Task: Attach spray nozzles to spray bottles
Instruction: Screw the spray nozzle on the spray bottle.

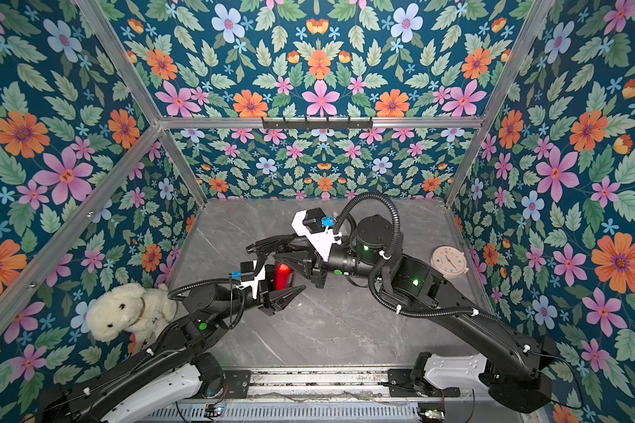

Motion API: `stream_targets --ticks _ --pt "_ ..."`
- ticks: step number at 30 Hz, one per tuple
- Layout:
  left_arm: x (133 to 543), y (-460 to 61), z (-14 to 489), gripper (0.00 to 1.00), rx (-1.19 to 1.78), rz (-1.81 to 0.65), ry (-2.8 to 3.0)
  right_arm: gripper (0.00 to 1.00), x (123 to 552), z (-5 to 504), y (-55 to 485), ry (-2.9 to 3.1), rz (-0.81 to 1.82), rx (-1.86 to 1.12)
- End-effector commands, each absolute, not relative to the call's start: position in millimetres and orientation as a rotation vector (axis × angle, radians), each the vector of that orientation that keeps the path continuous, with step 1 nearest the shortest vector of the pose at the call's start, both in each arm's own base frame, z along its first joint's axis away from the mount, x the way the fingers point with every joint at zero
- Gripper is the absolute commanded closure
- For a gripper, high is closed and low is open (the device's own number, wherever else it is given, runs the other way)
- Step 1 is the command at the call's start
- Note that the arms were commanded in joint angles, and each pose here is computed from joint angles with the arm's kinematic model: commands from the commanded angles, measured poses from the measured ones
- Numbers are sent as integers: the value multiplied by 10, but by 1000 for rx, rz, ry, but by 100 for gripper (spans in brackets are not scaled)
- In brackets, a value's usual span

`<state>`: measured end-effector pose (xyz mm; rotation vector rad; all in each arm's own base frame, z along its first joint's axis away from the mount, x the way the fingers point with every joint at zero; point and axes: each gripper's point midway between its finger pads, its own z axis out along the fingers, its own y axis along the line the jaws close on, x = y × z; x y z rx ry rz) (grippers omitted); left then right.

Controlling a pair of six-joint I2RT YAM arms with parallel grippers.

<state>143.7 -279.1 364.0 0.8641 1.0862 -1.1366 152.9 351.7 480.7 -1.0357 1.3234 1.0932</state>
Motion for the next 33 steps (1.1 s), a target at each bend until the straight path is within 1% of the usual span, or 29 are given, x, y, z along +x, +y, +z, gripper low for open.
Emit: stream_targets --ticks 1,7,16,28,33 --pt "1419 -2684 3929 100 781 -1140 970 80 1472 4819 3555 1329 1179 -1015" --pt "1414 -2658 3933 100 773 -1132 966 80 1480 4876 3610 1358 1227 -1001" --pt "1409 -2630 3922 100 771 -1116 967 79 1507 4887 3595 1357 1198 -978" --pt "1453 -2499 3991 100 686 -1085 942 81 1482 4925 3658 1314 1248 -929" --pt "1488 -2432 4038 100 644 -1059 937 82 1436 4823 3795 1342 1235 -916"
